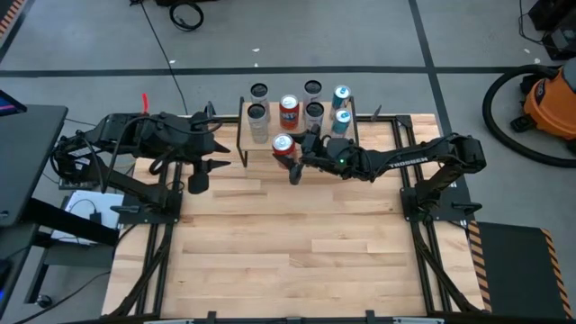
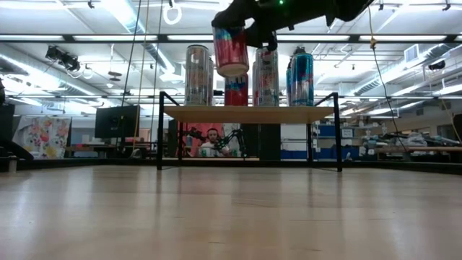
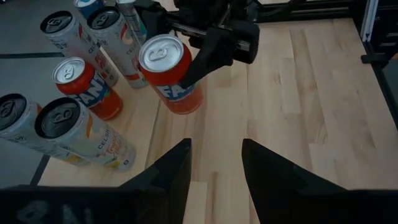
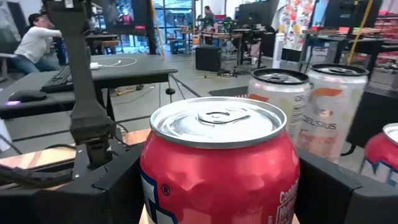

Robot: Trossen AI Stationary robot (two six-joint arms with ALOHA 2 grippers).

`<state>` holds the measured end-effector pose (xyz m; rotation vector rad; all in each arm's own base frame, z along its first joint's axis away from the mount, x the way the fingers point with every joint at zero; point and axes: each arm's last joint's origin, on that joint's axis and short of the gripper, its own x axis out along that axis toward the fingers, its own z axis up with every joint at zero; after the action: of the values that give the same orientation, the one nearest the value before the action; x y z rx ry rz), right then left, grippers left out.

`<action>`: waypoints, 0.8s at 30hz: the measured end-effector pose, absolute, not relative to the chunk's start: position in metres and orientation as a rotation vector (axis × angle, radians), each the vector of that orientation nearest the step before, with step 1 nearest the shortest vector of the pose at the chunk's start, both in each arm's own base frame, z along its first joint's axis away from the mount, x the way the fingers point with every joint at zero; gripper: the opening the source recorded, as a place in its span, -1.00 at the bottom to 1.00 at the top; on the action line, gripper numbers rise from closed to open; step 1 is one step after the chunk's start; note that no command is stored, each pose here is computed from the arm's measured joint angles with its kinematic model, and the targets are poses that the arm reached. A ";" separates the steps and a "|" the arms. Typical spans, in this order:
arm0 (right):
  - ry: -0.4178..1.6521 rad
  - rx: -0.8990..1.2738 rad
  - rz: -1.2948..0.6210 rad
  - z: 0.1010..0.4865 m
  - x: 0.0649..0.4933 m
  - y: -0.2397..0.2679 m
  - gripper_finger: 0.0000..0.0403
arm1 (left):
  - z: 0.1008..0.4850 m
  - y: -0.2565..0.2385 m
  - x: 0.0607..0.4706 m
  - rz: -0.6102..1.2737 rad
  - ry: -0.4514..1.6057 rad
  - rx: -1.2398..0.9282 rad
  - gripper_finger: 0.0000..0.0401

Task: Place canned beverage on shelf
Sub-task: Put the red soda can on the shelf aligned with the other red soda can

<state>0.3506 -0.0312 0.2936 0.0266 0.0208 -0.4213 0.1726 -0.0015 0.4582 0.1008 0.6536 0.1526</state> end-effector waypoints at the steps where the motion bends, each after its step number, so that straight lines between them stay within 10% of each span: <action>1: 0.014 0.029 -0.427 0.293 0.350 -0.031 0.58 | 0.458 -0.001 0.173 0.153 0.654 0.100 -0.25; 24: -0.102 -0.059 -0.730 0.251 0.388 -0.022 0.57 | 0.452 -0.001 0.168 0.158 0.733 0.094 -0.25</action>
<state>0.3882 -0.0218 0.2509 -0.0590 -0.1023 -0.7296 0.1677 -0.0013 0.4520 0.0940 0.7334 0.1576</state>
